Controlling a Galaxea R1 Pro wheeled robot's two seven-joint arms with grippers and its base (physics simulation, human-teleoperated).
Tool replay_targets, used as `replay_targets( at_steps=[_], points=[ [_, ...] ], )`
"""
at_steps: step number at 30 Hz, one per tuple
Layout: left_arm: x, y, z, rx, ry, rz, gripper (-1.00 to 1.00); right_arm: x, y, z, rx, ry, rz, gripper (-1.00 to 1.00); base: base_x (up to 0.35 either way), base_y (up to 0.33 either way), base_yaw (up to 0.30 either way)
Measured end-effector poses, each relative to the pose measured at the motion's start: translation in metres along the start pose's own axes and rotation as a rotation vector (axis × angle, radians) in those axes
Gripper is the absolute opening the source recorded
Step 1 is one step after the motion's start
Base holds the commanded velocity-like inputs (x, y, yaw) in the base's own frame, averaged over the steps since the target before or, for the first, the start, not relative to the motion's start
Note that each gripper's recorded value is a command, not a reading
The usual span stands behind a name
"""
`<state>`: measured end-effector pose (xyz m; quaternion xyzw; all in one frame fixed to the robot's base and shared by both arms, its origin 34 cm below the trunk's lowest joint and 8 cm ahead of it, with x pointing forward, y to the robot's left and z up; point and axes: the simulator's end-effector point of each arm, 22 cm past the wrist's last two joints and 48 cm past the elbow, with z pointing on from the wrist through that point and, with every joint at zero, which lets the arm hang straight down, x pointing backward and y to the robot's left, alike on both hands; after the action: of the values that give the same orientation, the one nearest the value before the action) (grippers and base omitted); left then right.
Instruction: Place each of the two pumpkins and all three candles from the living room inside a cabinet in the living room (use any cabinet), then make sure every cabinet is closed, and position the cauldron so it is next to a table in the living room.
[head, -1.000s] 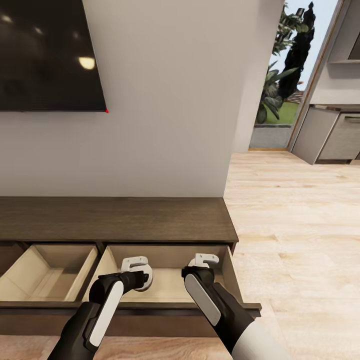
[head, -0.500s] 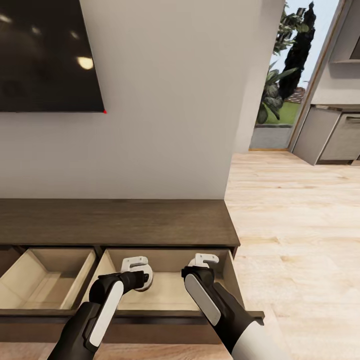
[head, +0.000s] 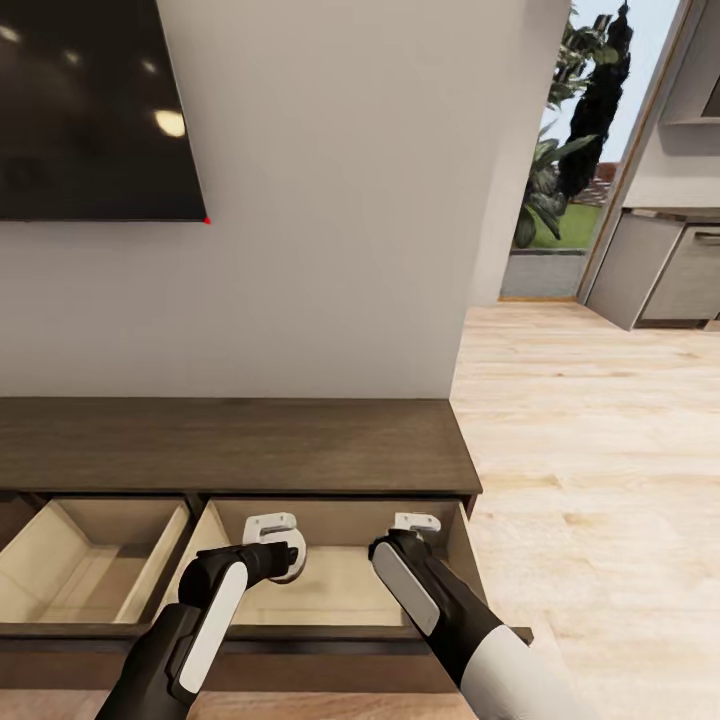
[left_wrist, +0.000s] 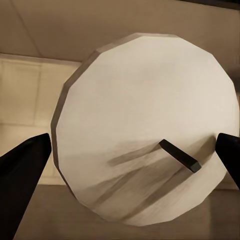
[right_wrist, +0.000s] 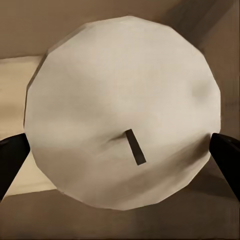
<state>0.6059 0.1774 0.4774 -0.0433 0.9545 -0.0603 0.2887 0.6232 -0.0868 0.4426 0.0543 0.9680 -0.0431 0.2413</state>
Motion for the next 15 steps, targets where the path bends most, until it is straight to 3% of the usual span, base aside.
replay_targets(
  at_steps=[15],
  points=[
    [0.027,-0.002,0.023,0.012,0.005,-0.004,-1.00,0.027,0.002,0.028,-0.008,0.017,0.008,-1.00,0.000,0.000,0.000]
  ],
)
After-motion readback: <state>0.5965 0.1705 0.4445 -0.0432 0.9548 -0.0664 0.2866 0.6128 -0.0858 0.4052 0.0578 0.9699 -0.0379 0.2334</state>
